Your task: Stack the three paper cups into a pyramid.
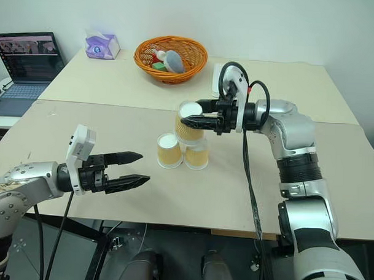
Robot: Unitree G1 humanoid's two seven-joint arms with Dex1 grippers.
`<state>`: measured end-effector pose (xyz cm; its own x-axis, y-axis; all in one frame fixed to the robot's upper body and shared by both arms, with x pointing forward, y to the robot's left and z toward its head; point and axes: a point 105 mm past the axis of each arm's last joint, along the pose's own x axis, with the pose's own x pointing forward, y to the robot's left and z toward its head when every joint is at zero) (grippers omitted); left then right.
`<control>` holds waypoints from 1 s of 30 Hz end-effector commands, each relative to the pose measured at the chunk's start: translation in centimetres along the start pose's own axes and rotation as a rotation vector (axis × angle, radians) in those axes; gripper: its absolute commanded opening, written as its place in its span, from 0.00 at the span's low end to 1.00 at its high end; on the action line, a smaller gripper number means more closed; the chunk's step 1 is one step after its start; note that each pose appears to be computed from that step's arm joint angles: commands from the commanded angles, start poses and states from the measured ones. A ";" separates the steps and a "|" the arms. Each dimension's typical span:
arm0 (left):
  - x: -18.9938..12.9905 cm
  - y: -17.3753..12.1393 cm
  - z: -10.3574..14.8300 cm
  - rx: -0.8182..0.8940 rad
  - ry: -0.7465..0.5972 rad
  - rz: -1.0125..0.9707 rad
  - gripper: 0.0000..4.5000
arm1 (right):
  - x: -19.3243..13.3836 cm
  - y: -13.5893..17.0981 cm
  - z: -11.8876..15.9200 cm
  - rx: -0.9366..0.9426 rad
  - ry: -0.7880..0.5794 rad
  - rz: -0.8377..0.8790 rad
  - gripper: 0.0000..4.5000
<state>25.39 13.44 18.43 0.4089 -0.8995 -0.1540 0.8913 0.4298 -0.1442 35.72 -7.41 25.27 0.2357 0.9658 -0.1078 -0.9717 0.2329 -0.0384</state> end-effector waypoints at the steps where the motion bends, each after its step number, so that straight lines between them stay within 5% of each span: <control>1: 0.2 -0.2 0.8 0.037 -0.024 -0.011 1.00 | 0.1 0.9 1.7 -0.025 -0.051 0.026 0.62; 15: 0.7 -0.1 1.0 0.035 -0.036 -0.019 1.00 | 0.6 0.7 0.9 -0.019 -0.040 0.019 0.62; 17: 0.7 -0.1 1.1 0.036 -0.040 -0.019 1.00 | 0.6 0.6 0.5 -0.015 -0.034 0.013 0.83; 20: 0.7 -0.1 1.1 0.033 -0.042 -0.017 1.00 | 0.4 0.1 -0.2 -0.013 -0.021 -0.017 0.99; 30: 1.1 0.0 1.3 0.023 -0.058 -0.041 1.00 | -1.0 -0.6 0.0 0.003 -0.059 -0.068 0.99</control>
<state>26.16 12.81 18.74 0.4021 -0.9077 -0.1202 0.8952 0.4173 -0.1564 36.50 -7.94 23.67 0.3015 0.9478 -0.1034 -0.9529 0.3032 0.0006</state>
